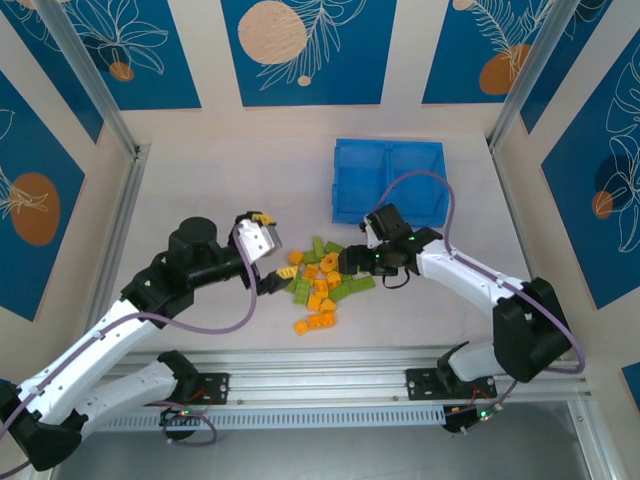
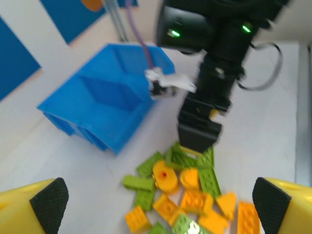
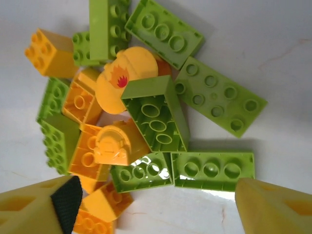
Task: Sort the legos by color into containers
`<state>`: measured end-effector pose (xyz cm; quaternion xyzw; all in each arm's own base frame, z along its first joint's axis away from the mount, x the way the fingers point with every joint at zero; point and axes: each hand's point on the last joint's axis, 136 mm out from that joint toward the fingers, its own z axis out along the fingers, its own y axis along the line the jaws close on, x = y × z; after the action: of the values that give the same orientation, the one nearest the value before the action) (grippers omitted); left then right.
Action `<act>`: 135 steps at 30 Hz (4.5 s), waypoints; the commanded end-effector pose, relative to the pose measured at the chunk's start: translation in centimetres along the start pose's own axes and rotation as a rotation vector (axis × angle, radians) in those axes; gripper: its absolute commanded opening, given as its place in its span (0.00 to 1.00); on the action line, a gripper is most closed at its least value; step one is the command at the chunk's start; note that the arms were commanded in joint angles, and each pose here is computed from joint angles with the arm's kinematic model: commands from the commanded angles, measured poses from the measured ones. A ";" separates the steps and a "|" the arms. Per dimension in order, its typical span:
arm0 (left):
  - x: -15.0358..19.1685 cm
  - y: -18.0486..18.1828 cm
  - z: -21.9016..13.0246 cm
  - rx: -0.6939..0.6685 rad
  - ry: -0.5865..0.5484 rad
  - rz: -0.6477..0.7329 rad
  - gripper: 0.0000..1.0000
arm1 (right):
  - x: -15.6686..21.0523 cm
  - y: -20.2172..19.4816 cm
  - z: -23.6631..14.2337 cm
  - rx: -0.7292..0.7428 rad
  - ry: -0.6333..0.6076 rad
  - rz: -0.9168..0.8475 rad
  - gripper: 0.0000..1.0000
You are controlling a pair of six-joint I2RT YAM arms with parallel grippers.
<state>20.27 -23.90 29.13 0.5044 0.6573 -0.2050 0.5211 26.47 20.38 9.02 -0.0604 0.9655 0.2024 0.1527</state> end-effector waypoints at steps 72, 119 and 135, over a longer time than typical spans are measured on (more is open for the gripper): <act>7.7 -0.8 -1.1 -0.096 0.153 0.139 1.00 | -24.7 -18.5 -5.4 0.416 -0.424 0.258 0.46; 18.1 -5.3 20.6 -0.509 0.814 -1.115 0.54 | -1.9 -4.4 -14.9 -0.036 -0.363 0.257 0.98; 9.7 -0.6 19.0 -0.526 0.613 -1.024 0.29 | -2.2 -0.9 -17.6 -0.177 -0.361 0.189 0.93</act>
<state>27.38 -34.55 6.89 0.0099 0.9786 -0.0831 0.1879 24.37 12.33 22.58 0.0570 0.9128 0.2915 0.2803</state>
